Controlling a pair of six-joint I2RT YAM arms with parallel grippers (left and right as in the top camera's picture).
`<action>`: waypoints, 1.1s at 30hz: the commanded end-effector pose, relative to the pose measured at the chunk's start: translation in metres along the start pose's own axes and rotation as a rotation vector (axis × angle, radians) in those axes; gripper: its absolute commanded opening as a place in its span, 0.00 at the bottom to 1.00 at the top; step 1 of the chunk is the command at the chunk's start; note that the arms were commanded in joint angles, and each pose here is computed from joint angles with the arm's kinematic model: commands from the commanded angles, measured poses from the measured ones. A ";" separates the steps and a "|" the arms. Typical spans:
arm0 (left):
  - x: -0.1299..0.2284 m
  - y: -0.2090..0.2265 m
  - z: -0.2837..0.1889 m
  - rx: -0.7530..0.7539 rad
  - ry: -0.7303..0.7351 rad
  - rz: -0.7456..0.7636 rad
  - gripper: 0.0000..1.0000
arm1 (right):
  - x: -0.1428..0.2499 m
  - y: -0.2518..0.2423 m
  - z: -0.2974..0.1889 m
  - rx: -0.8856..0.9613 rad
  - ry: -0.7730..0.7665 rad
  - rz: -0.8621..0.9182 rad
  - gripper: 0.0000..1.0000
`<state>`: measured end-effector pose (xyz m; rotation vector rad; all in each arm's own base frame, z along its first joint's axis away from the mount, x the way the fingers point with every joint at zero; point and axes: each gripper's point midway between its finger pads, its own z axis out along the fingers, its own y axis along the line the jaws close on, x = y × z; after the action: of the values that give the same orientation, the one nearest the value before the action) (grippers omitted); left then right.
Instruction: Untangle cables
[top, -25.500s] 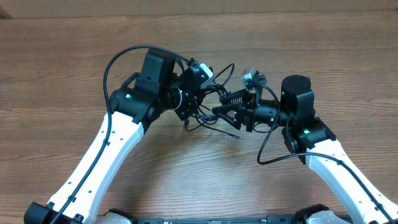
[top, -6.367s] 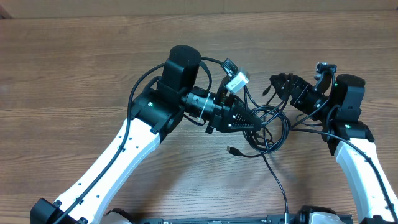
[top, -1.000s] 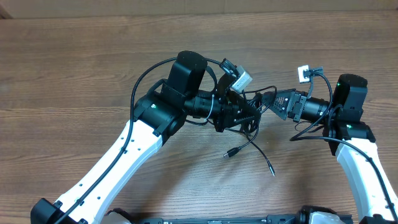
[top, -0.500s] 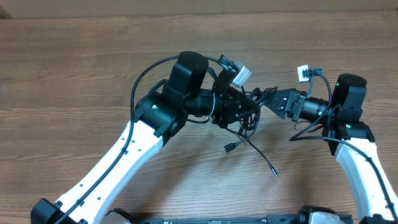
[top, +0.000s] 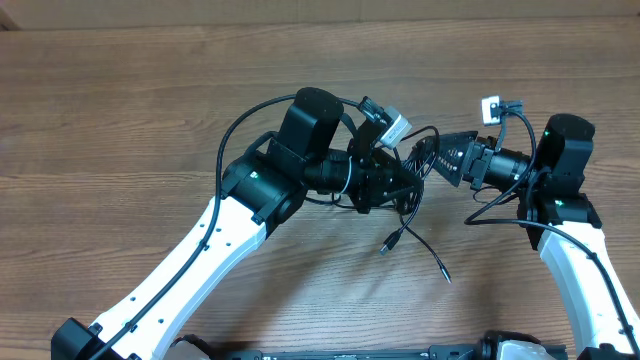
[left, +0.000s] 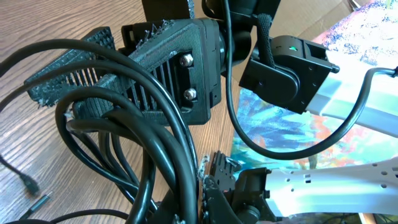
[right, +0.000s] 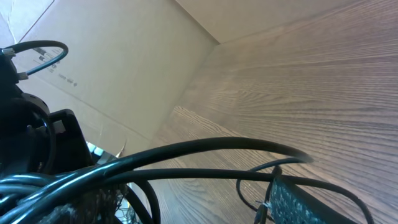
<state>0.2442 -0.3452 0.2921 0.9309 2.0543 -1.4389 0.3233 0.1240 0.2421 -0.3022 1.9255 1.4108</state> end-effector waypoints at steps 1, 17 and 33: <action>0.002 -0.020 0.002 0.051 0.014 0.025 0.04 | 0.000 0.010 0.004 -0.030 0.013 -0.012 0.76; 0.007 -0.020 0.002 0.056 0.033 0.008 0.04 | -0.003 0.008 0.005 -0.018 0.004 0.044 0.80; 0.018 -0.055 -0.018 0.321 0.094 0.039 0.04 | -0.023 -0.056 -0.008 0.346 -0.159 0.119 0.83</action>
<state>0.2058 -0.3456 0.3036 1.0889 1.9913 -1.6676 0.3540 0.1065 0.2230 -0.0321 2.0199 1.2300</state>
